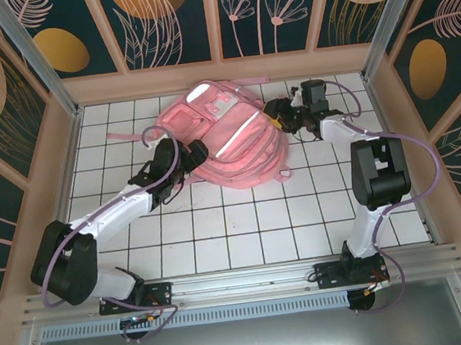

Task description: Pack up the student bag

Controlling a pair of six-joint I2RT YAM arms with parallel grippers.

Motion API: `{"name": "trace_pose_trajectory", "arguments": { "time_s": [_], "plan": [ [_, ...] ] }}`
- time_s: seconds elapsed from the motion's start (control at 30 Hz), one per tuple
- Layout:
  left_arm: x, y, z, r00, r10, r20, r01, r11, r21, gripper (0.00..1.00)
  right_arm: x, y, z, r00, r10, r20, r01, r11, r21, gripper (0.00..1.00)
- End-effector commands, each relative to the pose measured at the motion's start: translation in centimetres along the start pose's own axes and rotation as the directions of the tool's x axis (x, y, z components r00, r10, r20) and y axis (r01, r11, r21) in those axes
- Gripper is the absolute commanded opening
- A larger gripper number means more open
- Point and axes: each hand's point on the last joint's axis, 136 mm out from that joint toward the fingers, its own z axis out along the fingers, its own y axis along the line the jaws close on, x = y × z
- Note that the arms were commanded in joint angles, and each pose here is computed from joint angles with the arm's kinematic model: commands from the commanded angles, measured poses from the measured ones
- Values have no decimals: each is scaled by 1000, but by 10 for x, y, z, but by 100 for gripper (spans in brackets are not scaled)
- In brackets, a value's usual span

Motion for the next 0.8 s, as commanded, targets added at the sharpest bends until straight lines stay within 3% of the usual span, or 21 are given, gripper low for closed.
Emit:
{"name": "trace_pose_trajectory", "arguments": {
  "time_s": [0.0,0.1,0.27,0.43,0.6,0.7,0.77],
  "plan": [
    [-14,-15,10,999,-25,39,23,999,44,99,-9,-9,-30,993,-85,80,75,989,125,56],
    [-16,-9,17,999,-25,48,24,999,24,99,0,-4,-51,984,-143,103,124,978,170,56],
    [-31,16,28,996,-58,68,58,998,2,99,48,27,-60,971,-231,68,209,949,237,56],
    [-43,28,42,997,-27,67,27,1000,1,99,111,46,-38,984,-179,25,171,967,190,53],
    [-25,49,66,998,-60,11,60,998,-2,96,162,65,0,992,-122,-13,123,983,137,43],
    [0,60,84,995,-89,-54,90,996,23,82,189,74,30,991,-117,-69,125,984,125,37],
    [17,59,92,988,-108,-107,116,990,77,62,201,75,47,990,-107,-95,120,984,134,34]
  ]
}}
